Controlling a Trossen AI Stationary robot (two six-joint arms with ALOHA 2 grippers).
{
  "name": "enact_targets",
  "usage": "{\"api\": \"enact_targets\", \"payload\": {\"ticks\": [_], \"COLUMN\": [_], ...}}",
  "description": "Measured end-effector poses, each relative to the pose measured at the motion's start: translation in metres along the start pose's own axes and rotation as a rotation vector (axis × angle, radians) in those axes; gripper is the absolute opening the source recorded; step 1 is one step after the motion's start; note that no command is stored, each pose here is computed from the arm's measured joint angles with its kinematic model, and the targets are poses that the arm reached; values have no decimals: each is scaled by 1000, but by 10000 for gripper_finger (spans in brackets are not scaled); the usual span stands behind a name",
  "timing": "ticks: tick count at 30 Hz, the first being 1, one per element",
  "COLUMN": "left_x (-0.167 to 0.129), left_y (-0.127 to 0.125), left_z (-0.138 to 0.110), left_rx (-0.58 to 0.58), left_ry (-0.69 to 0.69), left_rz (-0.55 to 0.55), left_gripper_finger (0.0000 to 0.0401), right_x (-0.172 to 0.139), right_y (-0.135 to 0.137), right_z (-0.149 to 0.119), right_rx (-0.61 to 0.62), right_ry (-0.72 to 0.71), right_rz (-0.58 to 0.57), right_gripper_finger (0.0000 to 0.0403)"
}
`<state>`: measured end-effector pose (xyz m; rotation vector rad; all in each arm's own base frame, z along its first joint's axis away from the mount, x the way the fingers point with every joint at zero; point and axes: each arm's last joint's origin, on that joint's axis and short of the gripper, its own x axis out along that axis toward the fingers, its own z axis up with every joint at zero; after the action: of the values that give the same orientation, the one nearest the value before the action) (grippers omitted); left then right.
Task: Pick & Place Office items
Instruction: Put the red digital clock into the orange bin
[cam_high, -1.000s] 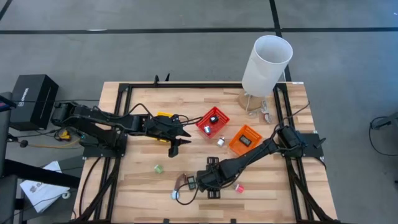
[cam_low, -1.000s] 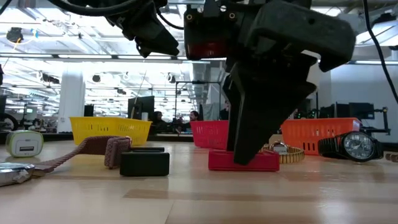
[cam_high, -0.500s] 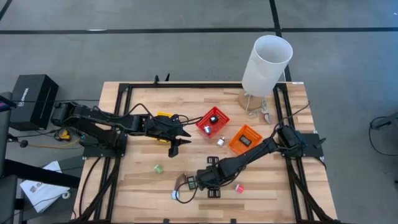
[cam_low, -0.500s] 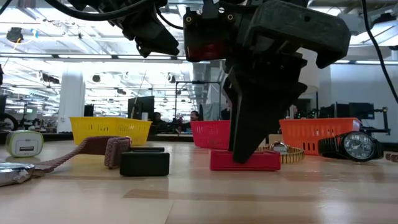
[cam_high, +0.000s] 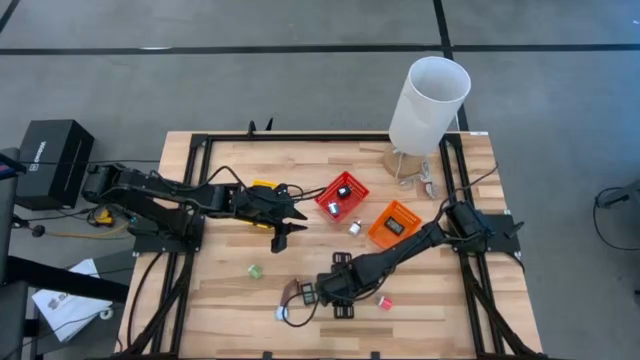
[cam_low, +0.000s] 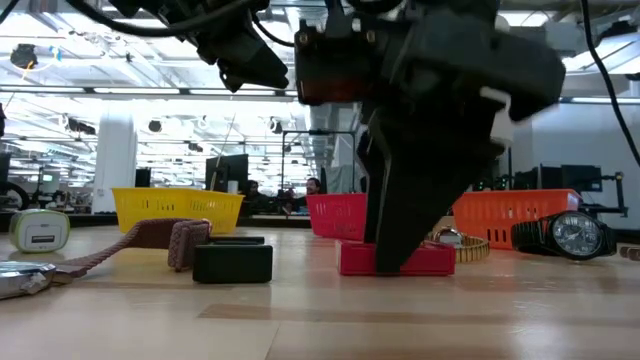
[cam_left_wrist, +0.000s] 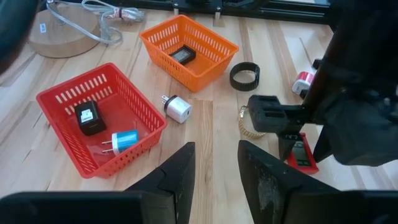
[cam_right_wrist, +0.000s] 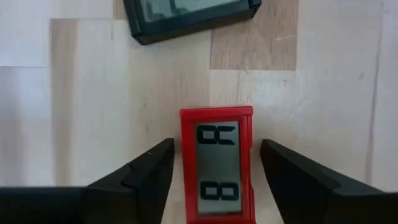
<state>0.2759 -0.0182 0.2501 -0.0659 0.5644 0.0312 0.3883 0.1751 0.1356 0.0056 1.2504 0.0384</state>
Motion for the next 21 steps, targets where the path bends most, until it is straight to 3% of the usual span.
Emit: {"api": "enact_targets", "payload": {"ticks": [7,14,21], "left_x": [0,0,0], "left_y": [0,0,0], "left_z": [0,0,0], "left_rx": [0,0,0], "left_ry": [0,0,0], "left_rz": [0,0,0], "left_gripper_finger": [115,115,115], "right_x": [4,3,-26], "right_y": [-1,-1,-8], "right_z": [-4,-4,-5], "right_rx": [9,-6,16], "right_ry": [-5,-8,25], "right_rz": [2,4,45], "right_gripper_finger": [206,136,132]}}
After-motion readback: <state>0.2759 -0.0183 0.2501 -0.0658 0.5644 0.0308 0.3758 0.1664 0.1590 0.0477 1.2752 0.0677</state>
